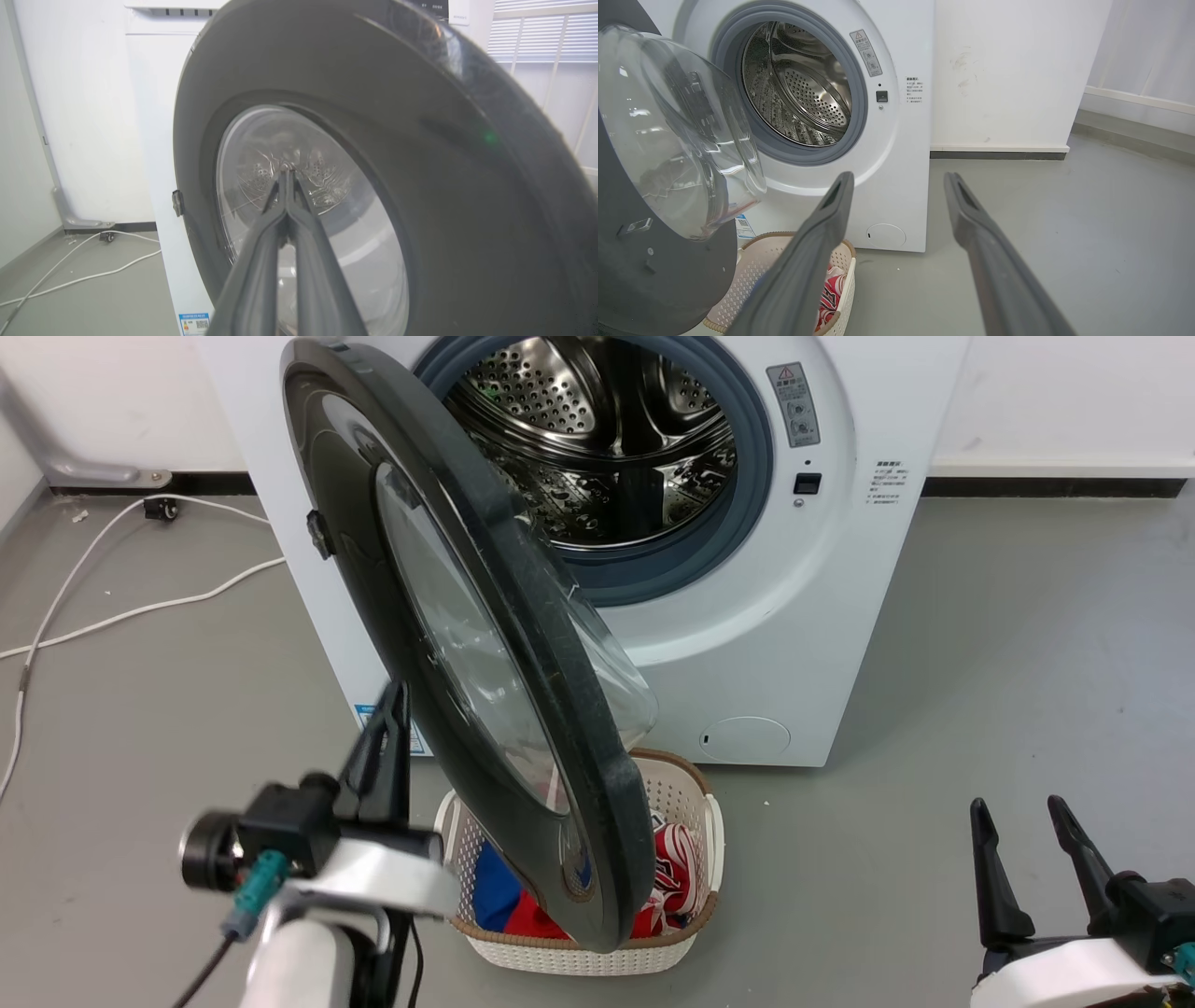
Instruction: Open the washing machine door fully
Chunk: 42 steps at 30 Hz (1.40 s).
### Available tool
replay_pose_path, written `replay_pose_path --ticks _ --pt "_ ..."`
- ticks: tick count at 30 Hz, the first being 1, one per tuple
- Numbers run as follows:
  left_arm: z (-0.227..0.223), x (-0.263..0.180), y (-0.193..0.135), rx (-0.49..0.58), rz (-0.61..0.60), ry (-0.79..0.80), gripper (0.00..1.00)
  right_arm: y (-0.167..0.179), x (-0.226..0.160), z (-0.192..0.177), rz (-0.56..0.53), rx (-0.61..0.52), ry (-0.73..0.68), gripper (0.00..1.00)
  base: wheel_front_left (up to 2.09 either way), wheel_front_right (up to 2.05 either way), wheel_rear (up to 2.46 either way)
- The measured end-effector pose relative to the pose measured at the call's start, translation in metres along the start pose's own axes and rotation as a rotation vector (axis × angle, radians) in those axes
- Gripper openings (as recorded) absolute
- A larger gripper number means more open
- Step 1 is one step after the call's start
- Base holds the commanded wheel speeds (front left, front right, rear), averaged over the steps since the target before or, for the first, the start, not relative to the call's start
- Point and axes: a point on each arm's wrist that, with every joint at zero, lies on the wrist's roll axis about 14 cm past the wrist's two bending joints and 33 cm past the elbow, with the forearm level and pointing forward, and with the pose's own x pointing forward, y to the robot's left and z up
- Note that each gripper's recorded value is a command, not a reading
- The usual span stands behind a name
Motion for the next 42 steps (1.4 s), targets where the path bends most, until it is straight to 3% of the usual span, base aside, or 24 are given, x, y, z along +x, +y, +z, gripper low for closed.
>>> replay_pose_path --ticks 10,17,27,34,38,42 --pt "0.147 0.028 -0.023 0.064 -0.066 -0.451 0.00 0.003 0.003 0.002 0.010 -0.005 -0.006 1.00 0.00 0.00 0.00" --pt "0.190 0.018 -0.078 0.031 -0.238 -0.587 0.00 0.003 0.002 0.003 0.010 -0.007 -0.008 1.00 0.00 0.00 0.00" --pt "0.145 -0.008 -0.170 -0.153 -0.545 -0.336 0.00 0.004 0.001 0.001 0.010 -0.011 -0.003 1.00 0.00 0.00 0.00" --pt "0.073 -0.049 -0.227 -0.257 -0.728 -0.003 0.00 0.005 0.001 0.000 0.015 -0.010 0.007 1.00 0.00 0.00 0.00" --pt "0.031 -0.073 -0.240 -0.267 -0.777 0.167 0.00 0.005 0.001 0.000 0.012 -0.010 0.010 1.00 0.00 0.00 0.00" --pt "-0.002 -0.078 -0.233 -0.238 -0.749 0.267 0.00 0.004 0.001 -0.001 0.009 -0.006 0.013 1.00 0.00 0.00 0.00"
